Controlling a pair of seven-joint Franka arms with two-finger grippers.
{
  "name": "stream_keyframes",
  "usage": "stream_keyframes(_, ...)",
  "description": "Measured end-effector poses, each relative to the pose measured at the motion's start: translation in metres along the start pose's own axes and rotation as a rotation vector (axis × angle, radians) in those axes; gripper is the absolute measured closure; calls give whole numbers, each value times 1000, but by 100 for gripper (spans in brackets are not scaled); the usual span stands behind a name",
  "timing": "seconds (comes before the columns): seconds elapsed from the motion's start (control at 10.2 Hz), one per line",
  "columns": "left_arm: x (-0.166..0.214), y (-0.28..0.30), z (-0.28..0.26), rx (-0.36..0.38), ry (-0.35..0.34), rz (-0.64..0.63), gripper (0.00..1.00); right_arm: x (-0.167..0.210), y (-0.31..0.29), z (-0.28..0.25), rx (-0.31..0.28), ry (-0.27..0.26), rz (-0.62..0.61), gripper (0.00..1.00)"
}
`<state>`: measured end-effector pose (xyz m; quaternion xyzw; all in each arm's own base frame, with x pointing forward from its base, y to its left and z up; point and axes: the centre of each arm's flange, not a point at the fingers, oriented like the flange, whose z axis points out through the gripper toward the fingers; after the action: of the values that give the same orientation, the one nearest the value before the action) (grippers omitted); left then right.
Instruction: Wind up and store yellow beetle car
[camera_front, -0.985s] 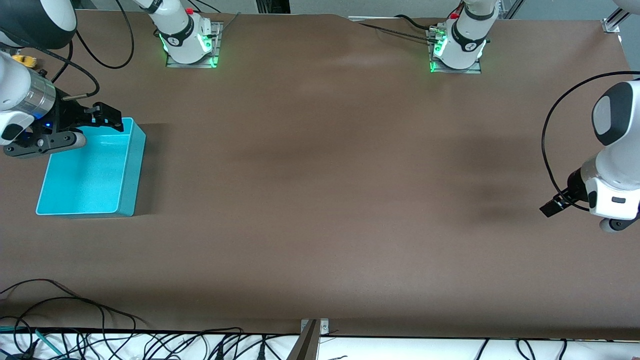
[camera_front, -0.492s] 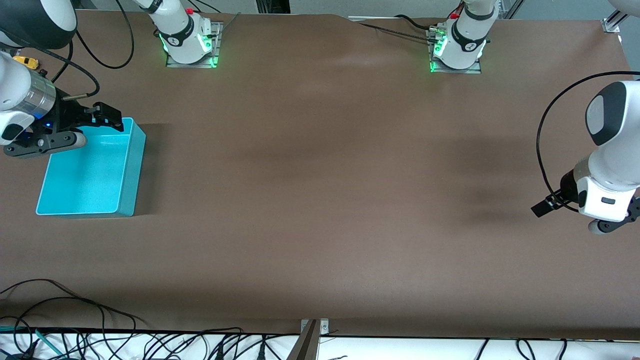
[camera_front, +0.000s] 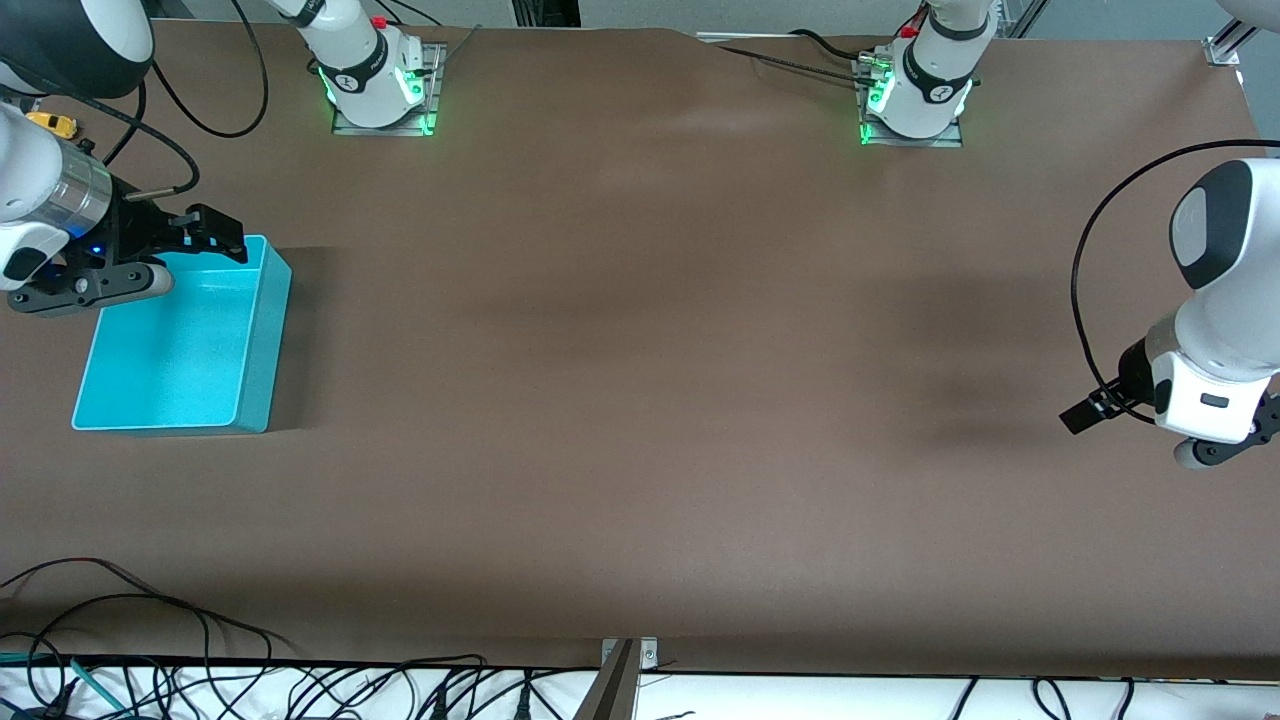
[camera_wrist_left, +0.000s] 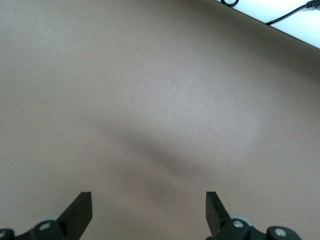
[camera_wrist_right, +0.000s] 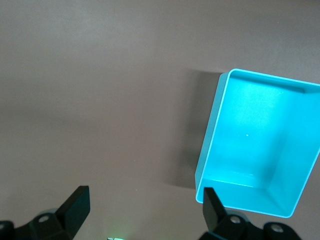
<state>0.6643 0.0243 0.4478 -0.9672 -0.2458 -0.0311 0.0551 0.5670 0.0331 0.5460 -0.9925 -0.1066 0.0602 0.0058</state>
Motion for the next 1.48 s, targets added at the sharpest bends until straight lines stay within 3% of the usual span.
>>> stream_keyframes(0.59,-1,2,0,-1,-1,5,0,-1,0,-3,-6,6,-4,0)
stream_keyframes(1.08,-2,3,-1,-1,-1,8,0,8,5,-10,-25,83,0,0)
stream_keyframes(1.48,-3,3,0,4,-9,9,0,7,9,-11,-56,82,0,0)
